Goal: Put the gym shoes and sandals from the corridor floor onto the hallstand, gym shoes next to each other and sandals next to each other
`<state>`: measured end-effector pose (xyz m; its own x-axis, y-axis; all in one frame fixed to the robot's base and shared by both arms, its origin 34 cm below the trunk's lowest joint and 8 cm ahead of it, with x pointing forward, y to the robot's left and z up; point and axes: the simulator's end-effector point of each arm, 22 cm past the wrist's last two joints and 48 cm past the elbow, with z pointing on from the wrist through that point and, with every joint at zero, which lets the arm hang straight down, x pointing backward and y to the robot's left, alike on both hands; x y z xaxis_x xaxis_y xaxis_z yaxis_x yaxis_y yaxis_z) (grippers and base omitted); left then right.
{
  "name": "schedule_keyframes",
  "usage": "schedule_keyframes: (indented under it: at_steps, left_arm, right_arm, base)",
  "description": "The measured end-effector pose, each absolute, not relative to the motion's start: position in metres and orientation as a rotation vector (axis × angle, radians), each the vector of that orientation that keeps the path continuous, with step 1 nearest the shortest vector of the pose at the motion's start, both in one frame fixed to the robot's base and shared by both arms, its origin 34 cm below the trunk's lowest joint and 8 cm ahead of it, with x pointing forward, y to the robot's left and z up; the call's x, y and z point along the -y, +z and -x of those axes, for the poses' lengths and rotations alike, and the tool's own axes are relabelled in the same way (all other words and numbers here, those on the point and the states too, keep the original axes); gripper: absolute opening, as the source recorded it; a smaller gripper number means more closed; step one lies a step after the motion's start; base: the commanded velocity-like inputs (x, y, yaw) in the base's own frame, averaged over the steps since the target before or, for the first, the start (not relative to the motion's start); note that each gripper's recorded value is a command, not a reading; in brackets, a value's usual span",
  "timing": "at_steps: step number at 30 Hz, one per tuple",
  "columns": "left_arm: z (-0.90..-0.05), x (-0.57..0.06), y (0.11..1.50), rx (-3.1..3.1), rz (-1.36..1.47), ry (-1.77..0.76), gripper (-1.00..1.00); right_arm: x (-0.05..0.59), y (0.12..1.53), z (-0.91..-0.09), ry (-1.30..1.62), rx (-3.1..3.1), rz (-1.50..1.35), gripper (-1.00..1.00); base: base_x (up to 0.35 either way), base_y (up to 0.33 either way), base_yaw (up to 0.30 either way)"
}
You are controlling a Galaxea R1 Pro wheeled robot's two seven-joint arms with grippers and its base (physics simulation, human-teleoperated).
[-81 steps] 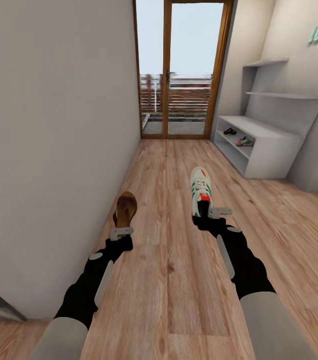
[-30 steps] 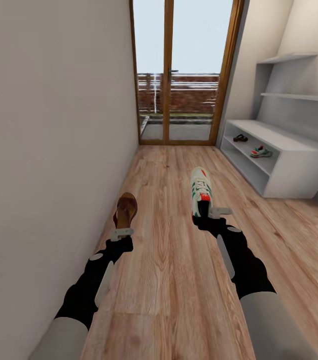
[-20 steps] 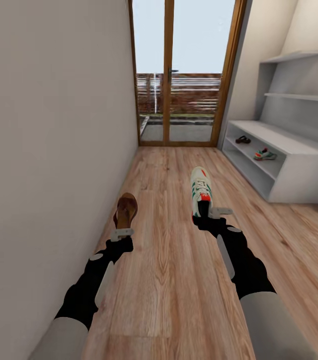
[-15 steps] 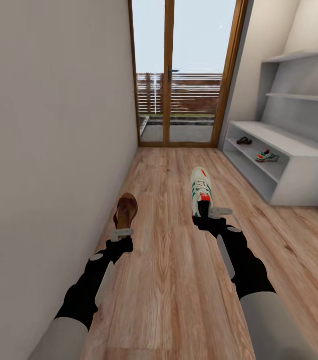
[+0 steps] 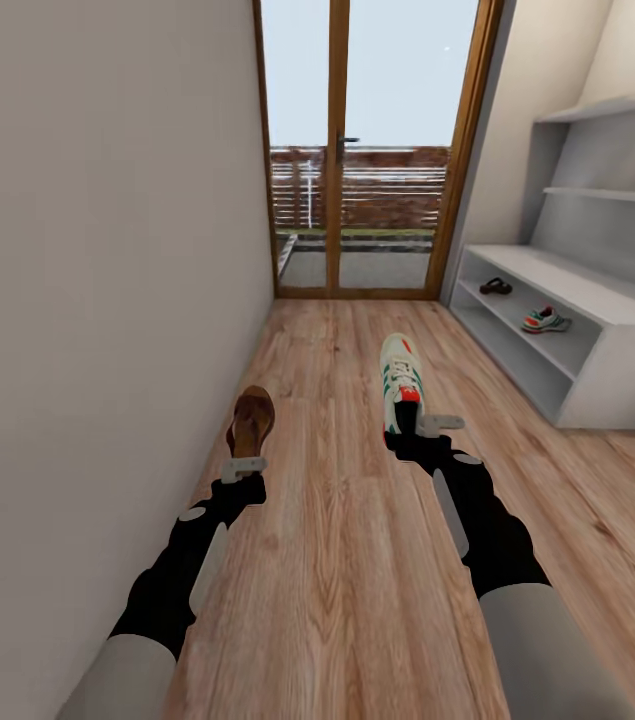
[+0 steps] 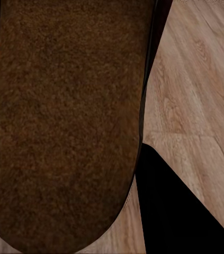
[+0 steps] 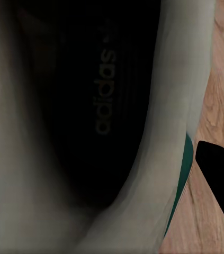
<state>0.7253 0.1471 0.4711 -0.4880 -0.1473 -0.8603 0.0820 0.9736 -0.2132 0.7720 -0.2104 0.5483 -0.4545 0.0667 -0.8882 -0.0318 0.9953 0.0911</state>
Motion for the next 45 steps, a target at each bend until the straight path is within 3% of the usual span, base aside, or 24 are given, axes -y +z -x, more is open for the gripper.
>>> schedule_keyframes:
  at_steps: [45]
  left_arm:
    - [-0.7252, -0.1469, 0.4711, -2.063, 0.046, -0.274, -1.00]
  right_arm:
    - [0.2105, 0.5484, -0.7720, 0.112, -2.040, -0.024, -1.00]
  base:
    - [0.347, -0.017, 0.000]
